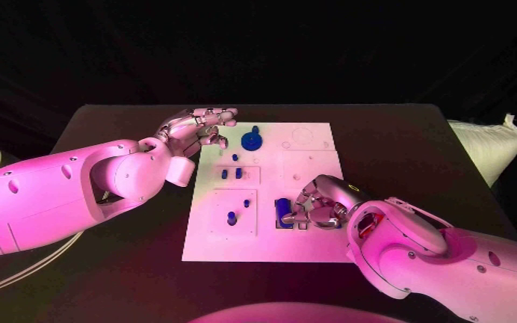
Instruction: Assemble the parts on the task board
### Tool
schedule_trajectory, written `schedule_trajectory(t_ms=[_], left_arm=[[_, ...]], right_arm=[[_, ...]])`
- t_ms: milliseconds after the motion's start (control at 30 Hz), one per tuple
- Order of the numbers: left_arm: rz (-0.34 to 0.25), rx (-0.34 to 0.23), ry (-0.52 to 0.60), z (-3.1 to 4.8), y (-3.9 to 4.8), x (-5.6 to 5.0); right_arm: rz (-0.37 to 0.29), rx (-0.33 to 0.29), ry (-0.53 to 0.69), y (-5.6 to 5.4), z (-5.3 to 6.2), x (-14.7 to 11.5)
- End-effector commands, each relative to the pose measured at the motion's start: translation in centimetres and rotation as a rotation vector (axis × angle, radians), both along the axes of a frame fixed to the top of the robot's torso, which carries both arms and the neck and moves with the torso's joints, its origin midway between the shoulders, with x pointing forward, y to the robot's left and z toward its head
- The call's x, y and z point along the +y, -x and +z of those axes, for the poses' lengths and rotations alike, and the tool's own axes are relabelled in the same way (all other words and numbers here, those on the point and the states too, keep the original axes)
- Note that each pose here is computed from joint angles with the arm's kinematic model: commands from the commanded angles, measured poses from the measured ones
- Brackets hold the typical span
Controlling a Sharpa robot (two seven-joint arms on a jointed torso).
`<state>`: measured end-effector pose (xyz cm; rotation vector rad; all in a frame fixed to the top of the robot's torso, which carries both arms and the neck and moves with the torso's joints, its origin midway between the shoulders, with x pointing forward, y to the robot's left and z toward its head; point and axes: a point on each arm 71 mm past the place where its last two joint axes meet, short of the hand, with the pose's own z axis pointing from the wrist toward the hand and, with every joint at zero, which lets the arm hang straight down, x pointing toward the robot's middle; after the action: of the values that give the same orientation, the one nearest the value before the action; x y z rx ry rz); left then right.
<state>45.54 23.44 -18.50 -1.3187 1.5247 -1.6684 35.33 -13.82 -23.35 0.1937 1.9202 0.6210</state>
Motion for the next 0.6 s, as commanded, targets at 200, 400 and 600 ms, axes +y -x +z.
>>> schedule_trajectory(t_ms=[200,400,600], left_arm=[[-0.021,-0.008,0.011,0.11,0.07,-0.23],[-0.021,-0.007,0.01,0.1,0.06,-0.25],[-0.02,-0.006,0.009,0.08,0.06,-0.21]], right_arm=[[0.042,-0.041,0.035,-0.12,-0.08,0.35],[0.046,-0.033,0.026,-0.36,-0.33,0.83],[0.054,-0.024,0.028,-0.37,-0.48,0.93]])
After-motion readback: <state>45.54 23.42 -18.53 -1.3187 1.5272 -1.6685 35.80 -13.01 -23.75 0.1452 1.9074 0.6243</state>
